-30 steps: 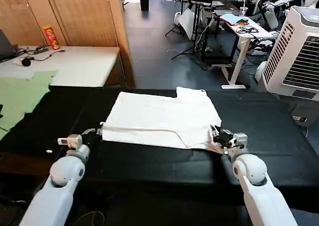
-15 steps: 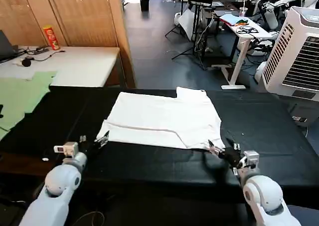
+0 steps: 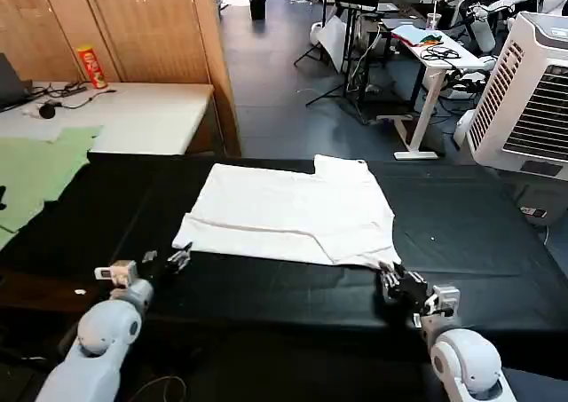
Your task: Fold and organize the clothes.
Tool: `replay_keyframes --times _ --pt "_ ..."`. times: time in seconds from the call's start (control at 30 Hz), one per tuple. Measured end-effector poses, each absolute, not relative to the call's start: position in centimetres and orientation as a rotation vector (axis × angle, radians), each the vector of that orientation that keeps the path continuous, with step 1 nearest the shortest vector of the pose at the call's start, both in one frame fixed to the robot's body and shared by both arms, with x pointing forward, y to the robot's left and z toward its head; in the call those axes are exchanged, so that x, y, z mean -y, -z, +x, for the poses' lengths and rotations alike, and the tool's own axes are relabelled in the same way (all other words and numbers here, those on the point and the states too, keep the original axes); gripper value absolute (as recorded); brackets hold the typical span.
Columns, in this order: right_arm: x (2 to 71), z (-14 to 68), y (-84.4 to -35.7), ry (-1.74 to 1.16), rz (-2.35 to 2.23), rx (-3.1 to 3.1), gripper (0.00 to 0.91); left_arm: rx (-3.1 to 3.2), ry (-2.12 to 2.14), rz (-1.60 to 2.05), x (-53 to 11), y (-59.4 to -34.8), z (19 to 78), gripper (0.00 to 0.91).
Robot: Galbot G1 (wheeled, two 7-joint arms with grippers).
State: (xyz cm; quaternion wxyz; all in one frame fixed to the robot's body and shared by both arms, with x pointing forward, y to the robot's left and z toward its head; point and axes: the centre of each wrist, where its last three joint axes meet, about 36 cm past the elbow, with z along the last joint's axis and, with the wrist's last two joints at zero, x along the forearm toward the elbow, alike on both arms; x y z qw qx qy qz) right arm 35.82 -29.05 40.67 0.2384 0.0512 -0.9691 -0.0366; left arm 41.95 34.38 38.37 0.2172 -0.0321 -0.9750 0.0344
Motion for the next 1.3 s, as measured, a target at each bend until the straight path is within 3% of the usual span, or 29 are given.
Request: replay_keyframes --times 0.37,0.93,0.97,1.0,1.3 --pt "30.0 33.4 -43.5 0.048 0.082 2.573 0.059 2.680 0.019 -0.084 -34.0 -39.1 39.0 0.000" --pt "29.2 27.0 -46.5 -0.009 0.138 2.500 0.068 2.611 0.204 -0.127 -33.4 -42.4 29.6 0.000" --pt "29.1 26.9 -46.6 -0.011 0.142 2.496 0.127 2.608 0.204 -0.128 -33.4 -42.5 29.2 0.663" --pt "29.0 26.7 -46.6 -0.018 0.142 2.494 0.878 2.602 0.205 -0.127 -33.4 -42.6 28.8 0.878" --pt "28.7 25.5 -48.2 -0.050 0.152 2.480 0.878 2.572 0.209 -0.102 -32.3 -43.2 26.6 0.878"
